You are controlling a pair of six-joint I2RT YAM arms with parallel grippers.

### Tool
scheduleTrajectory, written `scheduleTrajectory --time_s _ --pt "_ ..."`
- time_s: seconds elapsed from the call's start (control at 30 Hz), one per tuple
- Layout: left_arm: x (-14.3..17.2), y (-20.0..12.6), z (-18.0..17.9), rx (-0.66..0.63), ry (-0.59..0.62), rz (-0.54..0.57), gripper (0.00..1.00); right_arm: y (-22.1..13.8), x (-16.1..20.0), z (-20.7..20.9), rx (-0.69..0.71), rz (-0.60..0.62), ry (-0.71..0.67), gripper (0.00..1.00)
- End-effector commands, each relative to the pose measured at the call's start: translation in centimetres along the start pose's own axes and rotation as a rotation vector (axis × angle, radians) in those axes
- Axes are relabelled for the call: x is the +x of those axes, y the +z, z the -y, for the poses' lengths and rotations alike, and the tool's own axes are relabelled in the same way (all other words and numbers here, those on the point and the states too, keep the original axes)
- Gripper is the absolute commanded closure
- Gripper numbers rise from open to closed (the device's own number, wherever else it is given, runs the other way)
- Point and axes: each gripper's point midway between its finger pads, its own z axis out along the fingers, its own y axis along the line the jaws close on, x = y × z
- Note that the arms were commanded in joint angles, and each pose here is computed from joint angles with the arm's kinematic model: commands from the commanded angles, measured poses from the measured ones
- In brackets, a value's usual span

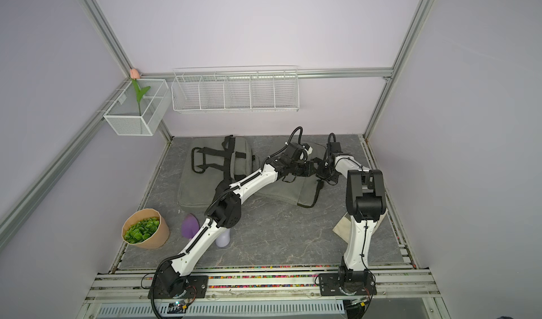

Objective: Put the mouse into the laptop bag
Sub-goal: Zip the zipper on the zippered laptop bag.

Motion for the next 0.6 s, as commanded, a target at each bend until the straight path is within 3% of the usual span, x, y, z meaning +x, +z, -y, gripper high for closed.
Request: scheduleTrajectory --time_s 0.0,0.17,0.57 --pt "5.0 3.2 -5.5 -0.136 -0.067 -0.105 1.00 -0.8 0.9 -0.5 -0.040 -0.012 0.000 0.93" --pt "8.0 4.9 -8.9 -0.243 -0.081 -0.155 1.00 -1.6 2.3 -0.5 -0.058 -0.015 0.002 0.93" --pt "7.5 4.5 -9.6 -0.270 -0.081 -0.142 1.00 -4.0 9.9 0.0 -0.050 -0.085 -0.049 0.93"
